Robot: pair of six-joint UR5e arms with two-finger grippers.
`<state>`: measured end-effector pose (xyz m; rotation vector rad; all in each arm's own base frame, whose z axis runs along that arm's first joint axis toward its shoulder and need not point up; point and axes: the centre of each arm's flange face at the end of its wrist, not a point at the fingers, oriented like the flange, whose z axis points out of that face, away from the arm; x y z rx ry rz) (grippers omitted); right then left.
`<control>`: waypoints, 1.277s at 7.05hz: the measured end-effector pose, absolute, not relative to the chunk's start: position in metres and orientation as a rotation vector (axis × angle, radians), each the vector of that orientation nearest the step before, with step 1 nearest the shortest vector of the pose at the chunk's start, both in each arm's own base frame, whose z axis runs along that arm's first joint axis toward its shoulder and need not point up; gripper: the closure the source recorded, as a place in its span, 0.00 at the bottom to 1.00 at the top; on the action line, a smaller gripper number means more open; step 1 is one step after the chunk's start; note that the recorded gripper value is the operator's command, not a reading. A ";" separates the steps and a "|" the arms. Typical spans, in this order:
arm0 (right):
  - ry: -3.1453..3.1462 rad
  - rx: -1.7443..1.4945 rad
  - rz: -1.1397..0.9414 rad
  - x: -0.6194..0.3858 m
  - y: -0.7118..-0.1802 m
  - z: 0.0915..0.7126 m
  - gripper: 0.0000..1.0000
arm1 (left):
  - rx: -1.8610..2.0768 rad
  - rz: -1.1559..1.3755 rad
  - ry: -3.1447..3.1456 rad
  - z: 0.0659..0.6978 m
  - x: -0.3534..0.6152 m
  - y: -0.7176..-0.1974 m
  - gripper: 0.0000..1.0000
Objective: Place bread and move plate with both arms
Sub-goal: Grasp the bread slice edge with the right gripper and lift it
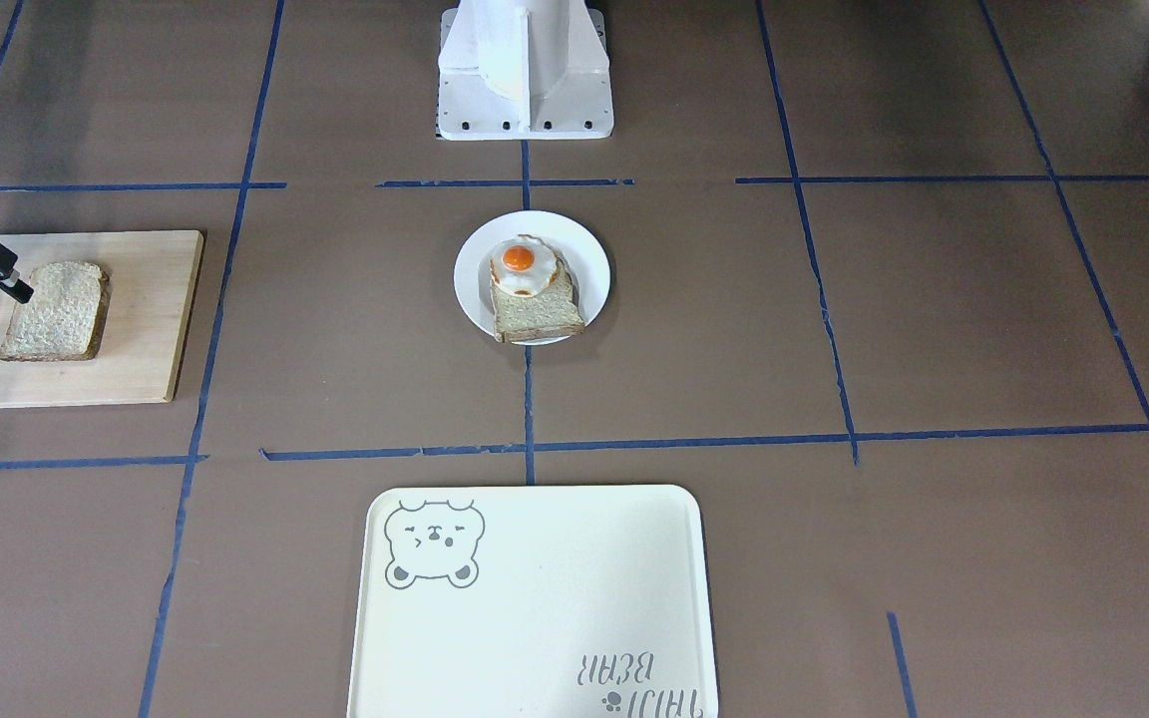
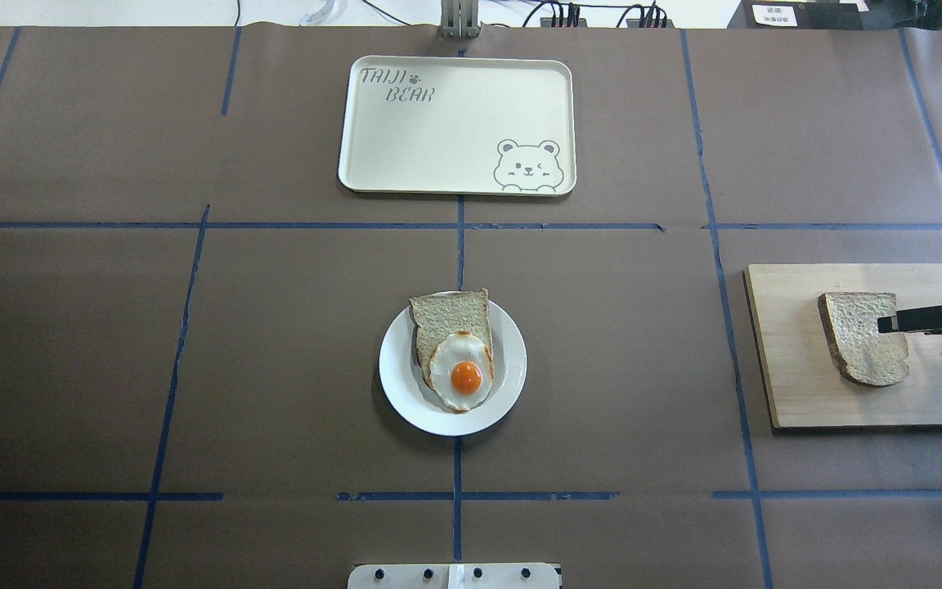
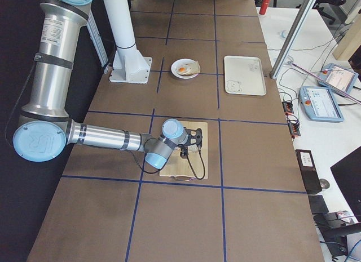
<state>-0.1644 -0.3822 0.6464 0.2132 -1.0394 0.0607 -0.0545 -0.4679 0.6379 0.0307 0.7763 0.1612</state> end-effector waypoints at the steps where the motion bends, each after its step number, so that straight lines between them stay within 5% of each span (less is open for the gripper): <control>1: -1.030 0.211 0.048 -0.173 -0.379 0.649 0.15 | 0.031 0.161 0.776 0.638 -0.055 -0.468 0.00; 2: -1.024 0.206 0.043 -0.177 -0.377 0.651 0.24 | 0.030 0.161 0.776 0.638 -0.055 -0.468 0.00; 3: -1.021 0.202 0.040 -0.179 -0.375 0.654 0.62 | 0.029 0.161 0.776 0.638 -0.054 -0.468 0.00; 4: -1.021 0.200 0.041 -0.179 -0.375 0.654 0.87 | 0.029 0.161 0.776 0.639 -0.054 -0.468 0.00; 5: -1.023 0.199 0.043 -0.179 -0.375 0.653 0.97 | 0.029 0.161 0.776 0.639 -0.054 -0.468 0.00; 9: -1.031 0.198 0.039 -0.179 -0.374 0.650 1.00 | 0.028 0.161 0.777 0.639 -0.054 -0.468 0.00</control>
